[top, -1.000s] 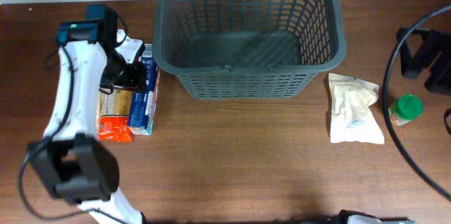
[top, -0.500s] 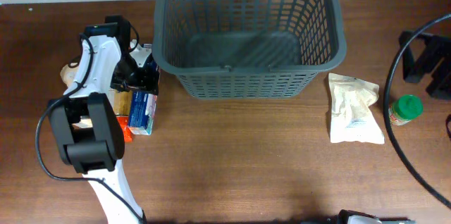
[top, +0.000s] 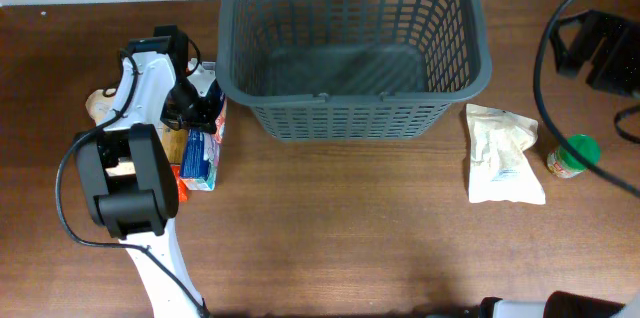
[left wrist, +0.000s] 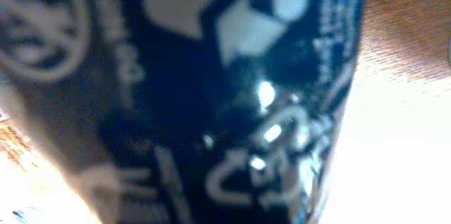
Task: Pack container
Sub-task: 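Lift the blue box with the left gripper and drop it into the basket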
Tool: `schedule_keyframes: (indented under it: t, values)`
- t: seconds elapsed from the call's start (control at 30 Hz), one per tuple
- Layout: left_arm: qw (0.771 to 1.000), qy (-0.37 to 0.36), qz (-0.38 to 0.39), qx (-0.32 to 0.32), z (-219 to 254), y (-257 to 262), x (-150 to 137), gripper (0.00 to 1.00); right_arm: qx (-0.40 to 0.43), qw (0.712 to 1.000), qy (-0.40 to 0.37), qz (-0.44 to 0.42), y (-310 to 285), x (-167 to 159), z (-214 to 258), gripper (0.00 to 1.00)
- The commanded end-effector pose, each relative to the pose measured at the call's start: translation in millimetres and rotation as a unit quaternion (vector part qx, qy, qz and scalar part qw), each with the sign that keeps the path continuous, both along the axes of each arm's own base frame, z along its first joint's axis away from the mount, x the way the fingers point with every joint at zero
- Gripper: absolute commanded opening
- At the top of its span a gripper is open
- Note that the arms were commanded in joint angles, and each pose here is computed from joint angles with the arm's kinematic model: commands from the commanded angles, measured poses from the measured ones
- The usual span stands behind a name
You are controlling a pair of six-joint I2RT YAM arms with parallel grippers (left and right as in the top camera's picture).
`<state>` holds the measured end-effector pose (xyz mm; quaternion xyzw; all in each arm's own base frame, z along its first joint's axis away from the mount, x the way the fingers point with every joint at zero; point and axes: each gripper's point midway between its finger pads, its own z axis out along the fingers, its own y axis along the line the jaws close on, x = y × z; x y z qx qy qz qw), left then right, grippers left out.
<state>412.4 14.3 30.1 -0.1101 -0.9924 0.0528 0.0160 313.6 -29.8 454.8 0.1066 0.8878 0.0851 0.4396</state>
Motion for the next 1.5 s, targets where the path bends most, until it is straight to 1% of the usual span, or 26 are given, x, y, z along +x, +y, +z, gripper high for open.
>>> schedule_keyframes:
  t: [0.0,0.07,0.17,0.3,0.4,0.43,0.5,0.57,0.6,0.63,0.7,0.77,0.8,0.9,0.97,1.0,1.03,1.07,1.13,1.17,1.23,1.27,1.3,1.33,1.37,1.47]
  values:
    - [1.0,0.02,-0.001,-0.007,-5.7,0.1,-6.5,0.02,0.003,1.0,0.02,-0.003,-3.6,14.9,-12.4,0.99]
    - [1.0,0.022,0.004,-0.008,0.5,-0.2,-5.9,0.02,0.006,0.999,0.034,-0.003,-5.7,23.8,-21.2,0.99]
    - [1.0,0.01,0.014,-0.007,20.7,0.3,3.7,0.02,0.01,0.999,0.05,-0.003,-7.8,33.9,-31.8,0.99]
    - [0.999,-0.04,0.014,-0.004,75.8,2.4,28.1,0.02,0.015,0.997,0.074,-0.003,-11.3,48.8,-48.6,0.99]
    - [0.995,-0.098,0.013,0.0,128.2,3.8,45.5,0.02,0.011,0.996,0.086,-0.011,-17.8,61.1,-59.4,0.99]
    - [0.992,-0.123,0.016,0.002,148.3,4.3,51.1,0.02,0.005,0.995,0.094,-0.032,-28.0,60.8,-63.1,0.99]
    - [0.982,-0.188,0.024,0.007,194.5,6.0,62.8,0.02,0.023,0.984,0.109,-0.141,-66.0,53.1,-69.2,0.99]
    - [0.968,-0.248,0.024,0.016,235.9,8.3,68.4,0.02,0.033,0.972,0.11,-0.207,-108.3,38.5,-70.3,0.99]
    - [0.961,-0.273,0.025,0.021,252.8,9.8,69.8,0.02,0.036,0.967,0.111,-0.226,-121.4,32.2,-71.0,0.99]
    - [0.95,-0.312,0.025,0.024,278.1,10.1,71.0,0.02,0.042,0.957,0.119,-0.261,-144.6,17.2,-73.8,0.99]
    - [0.935,-0.353,0.023,0.024,305.1,8.1,70.6,0.02,0.05,0.945,0.128,-0.296,-166.3,-0.7,-77.5,0.99]
    - [0.915,-0.403,0.01,0.025,337.4,2.2,68.7,0.02,0.058,0.932,0.137,-0.331,-186.7,-19.9,-80.8,0.99]
    - [0.9,-0.434,-0.03,0.016,356.4,-11.3,65.0,0.02,0.063,0.924,0.14,-0.35,-197.1,-30.3,-82.1,0.99]
    - [0.843,-0.502,-0.192,-0.026,398.8,-70.4,45.9,0.02,0.068,0.911,0.139,-0.382,-216.4,-47.6,-82.5,0.99]
    - [0.806,-0.526,-0.27,-0.02,414.0,-102.4,34.2,0.02,0.07,0.906,0.138,-0.395,-223.6,-54.5,-82.5,0.99]
    - [0.782,-0.537,-0.316,-0.015,420.3,-124.2,28.4,0.02,0.071,0.902,0.138,-0.402,-227.7,-58.6,-82.5,0.99]
    - [0.766,-0.543,-0.343,-0.012,422.7,-137.3,25.6,0.02,0.071,0.902,0.138,-0.404,-228.6,-59.5,-82.5,0.99]
    - [0.737,-0.55,-0.393,-0.007,424.5,-160.5,20.4,0.02,0.072,0.901,0.138,-0.406,-230.0,-60.9,-82.5,0.99]
    - [0.701,-0.549,-0.454,0.011,420.2,-189.7,17.7,0.02,0.072,0.901,0.138,-0.406,-229.8,-60.8,-82.6,0.99]
    - [0.687,-0.549,-0.476,0.019,417.3,-204.2,18.5,0.02,0.072,0.901,0.138,-0.405,-229.5,-60.5,-82.6,0.99]
    - [0.65,-0.543,-0.531,0.033,405.7,-231.4,22.2,0.02,0.072,0.901,0.138,-0.406,-229.6,-60.6,-82.6,0.99]
    - [0.63,-0.537,-0.559,0.04,396.1,-243.7,26.4,0.02,0.072,0.901,0.138,-0.405,-229.6,-60.6,-82.6,0.99]
    - [0.616,-0.531,-0.58,0.044,386.6,-253.0,32.0,0.02,0.072,0.901,0.138,-0.405,-229.6,-60.6,-82.6,0.99]
    - [0.609,-0.528,-0.59,0.046,377.8,-260.3,38.9,0.02,0.072,0.901,0.138,-0.405,-229.6,-60.6,-82.6,0.99]
    - [0.608,-0.527,-0.592,0.045,371.7,-264.8,44.6,0.02,0.072,0.901,0.138,-0.405,-229.6,-60.6,-82.6,0.99]
    - [0.614,-0.517,-0.594,0.042,333.8,-278.4,79.2,0.02,0.072,0.901,0.138,-0.405,-229.6,-60.6,-82.6,0.99]
